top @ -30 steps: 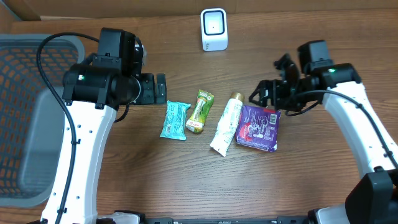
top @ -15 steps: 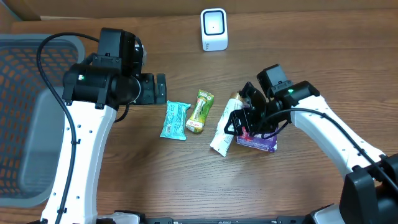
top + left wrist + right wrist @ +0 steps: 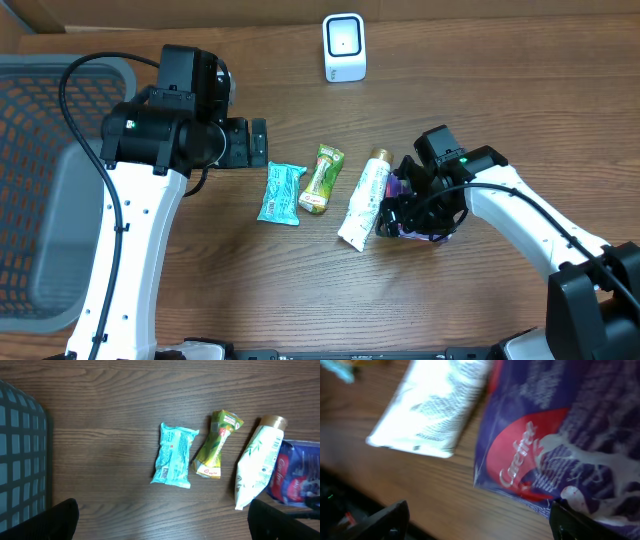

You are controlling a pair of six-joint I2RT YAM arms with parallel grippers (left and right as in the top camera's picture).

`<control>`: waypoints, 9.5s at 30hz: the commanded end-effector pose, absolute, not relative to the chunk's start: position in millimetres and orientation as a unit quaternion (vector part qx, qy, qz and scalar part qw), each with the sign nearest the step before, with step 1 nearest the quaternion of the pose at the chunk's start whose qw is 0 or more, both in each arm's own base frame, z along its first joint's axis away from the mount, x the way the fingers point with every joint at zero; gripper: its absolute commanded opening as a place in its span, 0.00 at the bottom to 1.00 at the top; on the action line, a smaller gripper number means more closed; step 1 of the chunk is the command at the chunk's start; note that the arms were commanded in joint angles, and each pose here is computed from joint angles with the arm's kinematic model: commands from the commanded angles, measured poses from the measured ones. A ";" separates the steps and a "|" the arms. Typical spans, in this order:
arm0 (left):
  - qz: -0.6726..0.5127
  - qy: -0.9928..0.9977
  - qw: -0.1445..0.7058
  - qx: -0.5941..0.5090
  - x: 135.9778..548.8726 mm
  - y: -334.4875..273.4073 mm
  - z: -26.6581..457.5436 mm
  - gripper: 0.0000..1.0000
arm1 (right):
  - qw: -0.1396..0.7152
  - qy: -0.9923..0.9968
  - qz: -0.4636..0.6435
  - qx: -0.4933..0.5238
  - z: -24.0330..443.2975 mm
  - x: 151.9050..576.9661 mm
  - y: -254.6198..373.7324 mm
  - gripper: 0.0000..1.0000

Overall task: Scan the item barcode
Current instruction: 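Lower the right gripper onto the purple snack pack and grasp it, then lift the purple snack pack and turn it with the right gripper, then carry the purple snack pack up toward the white barcode scanner, then hold the purple snack pack in front of the scanner, then move the purple snack pack to the table right edge, release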

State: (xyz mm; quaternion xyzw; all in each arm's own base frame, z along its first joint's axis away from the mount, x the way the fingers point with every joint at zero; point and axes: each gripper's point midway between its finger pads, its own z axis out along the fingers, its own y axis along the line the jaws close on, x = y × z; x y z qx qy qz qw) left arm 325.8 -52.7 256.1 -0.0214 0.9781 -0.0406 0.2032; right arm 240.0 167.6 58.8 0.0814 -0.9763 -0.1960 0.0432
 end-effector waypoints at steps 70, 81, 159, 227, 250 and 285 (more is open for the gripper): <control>-0.044 0.978 0.202 -0.012 327.7 -55.2 255.1 0.99 | -0.163 -0.947 -0.259 -0.093 181.1 387.1 45.0 1.00; -0.044 0.978 0.202 -0.012 327.8 -55.2 255.0 1.00 | -0.086 -0.950 -0.245 -0.175 115.0 324.9 -22.2 1.00; -0.044 0.978 0.202 -0.012 327.8 -55.2 255.0 1.00 | -0.338 -0.871 -0.355 0.030 260.4 330.0 122.9 0.04; -0.044 0.978 0.202 -0.012 327.8 -55.2 254.9 1.00 | -0.493 -0.638 0.486 0.338 219.1 598.6 227.5 0.04; -0.044 0.978 0.202 -0.012 327.8 -55.2 254.9 1.00 | -0.518 -0.630 0.479 0.325 215.9 600.7 234.7 0.04; -0.044 0.978 0.202 -0.012 327.8 -55.2 254.9 1.00 | -0.487 -0.829 0.052 0.272 306.9 459.1 233.4 0.04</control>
